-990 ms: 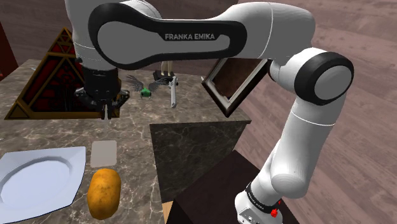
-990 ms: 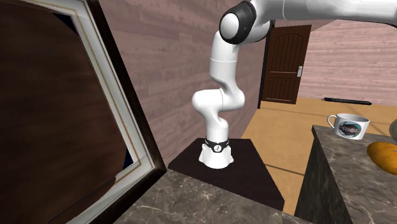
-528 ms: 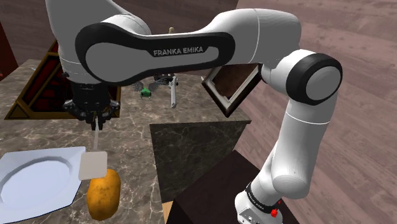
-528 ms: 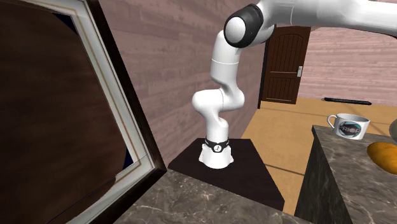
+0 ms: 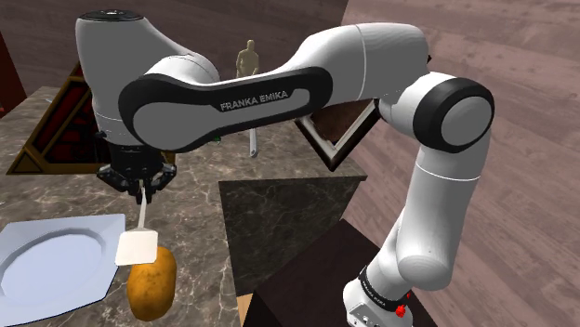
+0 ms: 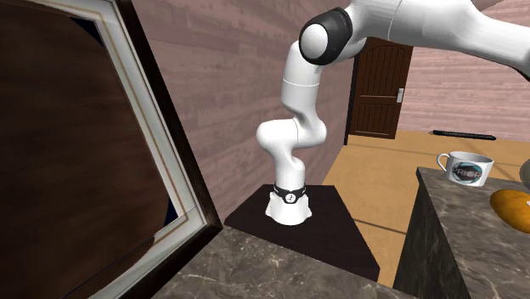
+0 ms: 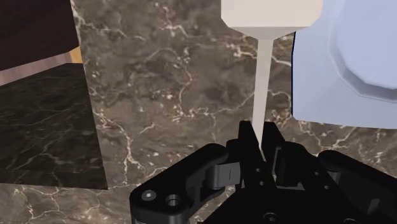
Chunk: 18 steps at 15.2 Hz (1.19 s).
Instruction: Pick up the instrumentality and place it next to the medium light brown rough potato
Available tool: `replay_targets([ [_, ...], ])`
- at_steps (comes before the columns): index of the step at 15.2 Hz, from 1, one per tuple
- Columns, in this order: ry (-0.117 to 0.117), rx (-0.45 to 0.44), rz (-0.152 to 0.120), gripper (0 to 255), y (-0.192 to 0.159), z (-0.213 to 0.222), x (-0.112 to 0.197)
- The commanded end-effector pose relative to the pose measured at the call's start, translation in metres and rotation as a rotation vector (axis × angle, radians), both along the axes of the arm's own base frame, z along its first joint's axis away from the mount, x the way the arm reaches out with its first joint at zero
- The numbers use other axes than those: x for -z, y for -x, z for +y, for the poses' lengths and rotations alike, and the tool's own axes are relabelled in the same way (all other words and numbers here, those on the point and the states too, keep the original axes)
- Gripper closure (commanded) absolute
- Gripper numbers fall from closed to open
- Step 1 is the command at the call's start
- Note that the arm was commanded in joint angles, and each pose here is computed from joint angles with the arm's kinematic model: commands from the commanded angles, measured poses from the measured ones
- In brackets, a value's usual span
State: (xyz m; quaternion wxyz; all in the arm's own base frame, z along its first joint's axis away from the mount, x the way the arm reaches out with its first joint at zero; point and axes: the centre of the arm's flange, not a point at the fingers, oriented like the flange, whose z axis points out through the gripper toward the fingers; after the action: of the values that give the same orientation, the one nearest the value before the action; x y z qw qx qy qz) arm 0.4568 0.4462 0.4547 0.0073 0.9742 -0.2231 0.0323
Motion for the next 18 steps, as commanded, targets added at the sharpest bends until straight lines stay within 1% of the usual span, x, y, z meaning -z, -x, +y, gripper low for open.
replay_targets([
  [1, 0.000, 0.000, 0.000, 255, 0.001, 0.000, 0.011],
  [10, 0.000, 0.000, 0.000, 255, 0.001, 0.000, 0.058],
  [17, 0.000, 0.000, 0.000, 255, 0.001, 0.000, 0.058],
  [18, 0.000, 0.000, 0.000, 0, 0.000, 0.000, 0.059],
])
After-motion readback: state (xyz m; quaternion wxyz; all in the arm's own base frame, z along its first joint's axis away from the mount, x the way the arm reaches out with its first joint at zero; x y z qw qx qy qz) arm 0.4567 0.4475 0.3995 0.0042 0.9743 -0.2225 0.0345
